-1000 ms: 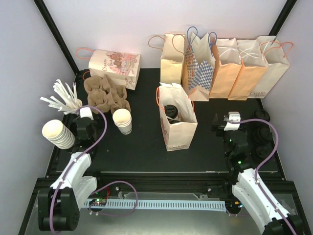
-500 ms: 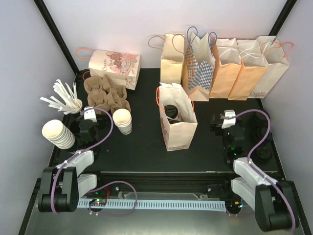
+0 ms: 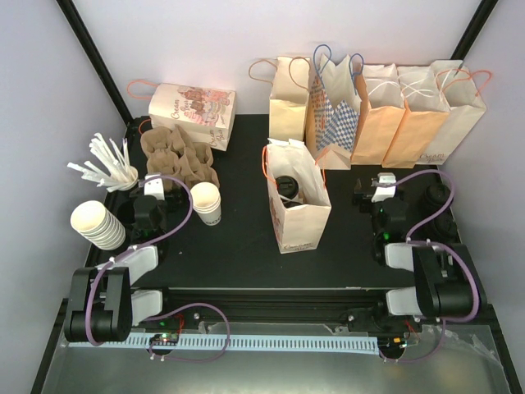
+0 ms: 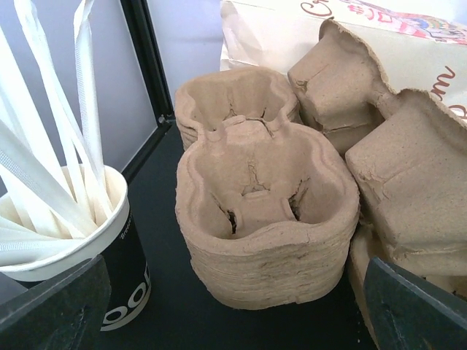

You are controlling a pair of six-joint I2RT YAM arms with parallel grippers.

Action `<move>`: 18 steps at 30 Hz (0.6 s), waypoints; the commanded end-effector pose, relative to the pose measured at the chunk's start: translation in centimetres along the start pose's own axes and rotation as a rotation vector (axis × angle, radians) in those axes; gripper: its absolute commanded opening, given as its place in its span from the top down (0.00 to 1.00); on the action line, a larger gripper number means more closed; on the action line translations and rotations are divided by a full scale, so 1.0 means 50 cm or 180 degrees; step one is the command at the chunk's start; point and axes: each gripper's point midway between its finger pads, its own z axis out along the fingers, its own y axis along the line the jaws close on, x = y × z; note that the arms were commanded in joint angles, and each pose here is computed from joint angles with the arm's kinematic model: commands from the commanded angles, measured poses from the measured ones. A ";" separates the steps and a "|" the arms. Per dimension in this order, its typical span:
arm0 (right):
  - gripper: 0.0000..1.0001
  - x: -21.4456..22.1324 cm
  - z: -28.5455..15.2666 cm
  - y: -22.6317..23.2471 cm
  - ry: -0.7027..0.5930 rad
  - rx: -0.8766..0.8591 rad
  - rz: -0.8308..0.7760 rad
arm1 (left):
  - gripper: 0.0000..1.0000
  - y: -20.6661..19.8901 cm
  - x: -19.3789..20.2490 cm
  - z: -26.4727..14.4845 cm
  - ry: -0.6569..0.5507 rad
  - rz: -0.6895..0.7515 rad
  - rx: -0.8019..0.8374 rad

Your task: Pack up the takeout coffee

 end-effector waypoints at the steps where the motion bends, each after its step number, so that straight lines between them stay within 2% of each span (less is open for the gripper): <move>1: 0.00 -0.030 0.008 -0.025 -0.0330 0.0193 0.0094 | 0.03 -0.006 -0.049 0.008 -0.0220 0.0041 0.0063; 2: 0.00 -0.024 0.014 -0.028 -0.0232 0.0223 0.0115 | 0.03 -0.010 -0.050 0.005 -0.0242 0.0064 0.0108; 4: 0.00 -0.033 0.014 -0.033 -0.0337 0.0271 0.0134 | 0.03 -0.018 -0.051 0.002 -0.0268 0.0096 0.0177; 6: 0.00 -0.026 0.017 -0.034 -0.0232 0.0283 0.0139 | 0.03 -0.021 -0.051 0.003 -0.0264 0.0108 0.0202; 8: 0.00 -0.030 0.015 -0.035 -0.0296 0.0293 0.0141 | 0.02 -0.037 -0.051 0.002 -0.0267 0.0158 0.0339; 10: 0.00 -0.028 0.017 -0.035 -0.0245 0.0290 0.0140 | 0.01 -0.054 -0.049 -0.001 -0.0243 -0.0030 0.0490; 11: 0.00 -0.028 0.017 -0.036 -0.0249 0.0295 0.0139 | 0.01 -0.067 -0.055 -0.007 -0.0319 -0.0115 0.0619; 13: 0.00 -0.028 0.017 -0.036 -0.0259 0.0296 0.0137 | 0.01 -0.095 -0.056 -0.026 -0.0554 0.0014 0.0834; 15: 0.00 -0.028 0.017 -0.034 -0.0250 0.0286 0.0142 | 0.01 -0.092 -0.031 -0.021 -0.0610 0.0008 0.0757; 17: 0.00 -0.028 0.017 -0.035 -0.0259 0.0290 0.0137 | 0.01 -0.093 -0.038 -0.004 -0.0730 0.0051 0.0727; 18: 0.00 -0.028 0.017 -0.036 -0.0254 0.0291 0.0139 | 0.01 -0.098 -0.030 0.003 -0.0637 0.0056 0.0740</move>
